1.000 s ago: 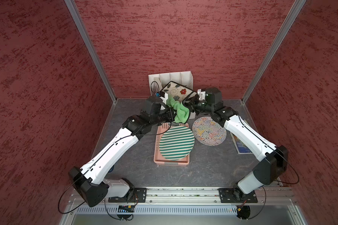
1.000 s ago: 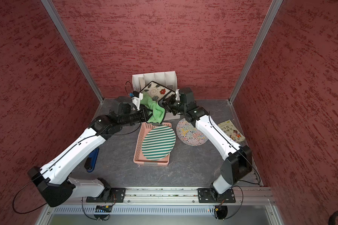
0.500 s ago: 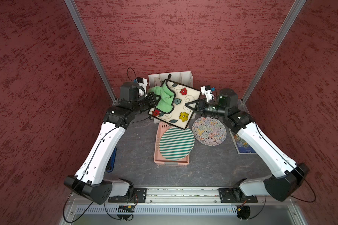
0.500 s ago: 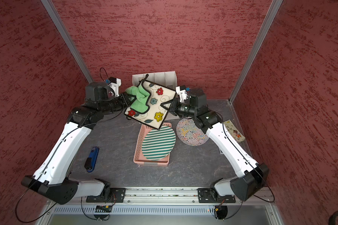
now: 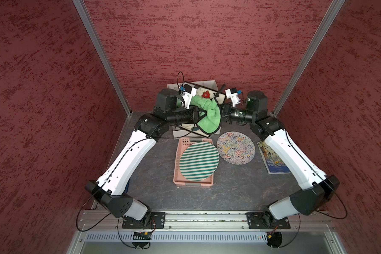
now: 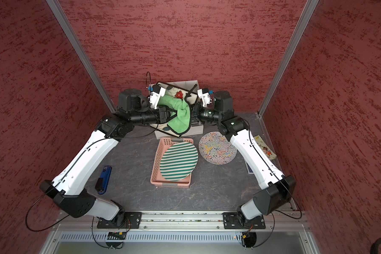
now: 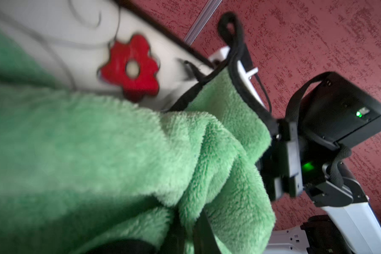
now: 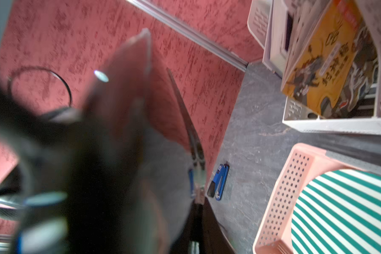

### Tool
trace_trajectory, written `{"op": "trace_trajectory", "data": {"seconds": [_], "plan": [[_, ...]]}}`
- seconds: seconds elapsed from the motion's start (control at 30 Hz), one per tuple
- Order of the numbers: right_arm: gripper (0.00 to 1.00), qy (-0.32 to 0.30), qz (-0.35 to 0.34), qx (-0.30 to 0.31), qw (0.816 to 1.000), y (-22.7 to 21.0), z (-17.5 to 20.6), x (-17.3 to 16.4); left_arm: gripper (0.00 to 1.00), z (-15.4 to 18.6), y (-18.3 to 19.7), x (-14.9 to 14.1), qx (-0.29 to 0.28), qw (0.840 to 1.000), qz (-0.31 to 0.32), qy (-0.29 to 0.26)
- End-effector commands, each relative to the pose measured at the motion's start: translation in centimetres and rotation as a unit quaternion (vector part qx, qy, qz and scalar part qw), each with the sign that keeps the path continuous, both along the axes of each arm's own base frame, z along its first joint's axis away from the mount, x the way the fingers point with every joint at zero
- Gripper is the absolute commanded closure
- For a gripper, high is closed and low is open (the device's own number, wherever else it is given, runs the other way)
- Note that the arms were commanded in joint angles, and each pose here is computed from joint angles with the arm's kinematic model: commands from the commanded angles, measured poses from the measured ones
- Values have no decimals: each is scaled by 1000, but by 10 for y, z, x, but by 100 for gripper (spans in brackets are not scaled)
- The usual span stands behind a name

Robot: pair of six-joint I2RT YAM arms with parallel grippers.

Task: Wipe the wet plate dry
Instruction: Wipe the plate with towel.

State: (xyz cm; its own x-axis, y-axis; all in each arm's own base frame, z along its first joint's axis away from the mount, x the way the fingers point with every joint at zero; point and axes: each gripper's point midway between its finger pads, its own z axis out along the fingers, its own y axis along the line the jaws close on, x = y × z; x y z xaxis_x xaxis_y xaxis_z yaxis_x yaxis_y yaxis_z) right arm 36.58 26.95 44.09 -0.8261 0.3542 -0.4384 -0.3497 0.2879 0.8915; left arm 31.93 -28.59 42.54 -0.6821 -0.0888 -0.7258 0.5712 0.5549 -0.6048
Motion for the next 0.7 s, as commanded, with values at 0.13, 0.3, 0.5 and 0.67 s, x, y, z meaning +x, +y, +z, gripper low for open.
{"op": "trace_trajectory", "data": {"seconds": [0.13,0.3,0.5,0.67], "plan": [[100,-194,-13,93,976,-43,126,-38,100,-43,86,23,38,983,158,84],[100,-160,62,35,984,-10,65,-69,100,11,89,41,0,988,153,26],[100,-159,87,18,983,11,52,-79,100,43,22,31,-36,999,22,-14],[100,-201,61,38,977,11,93,-60,100,17,-16,23,5,1000,-15,2]]}}
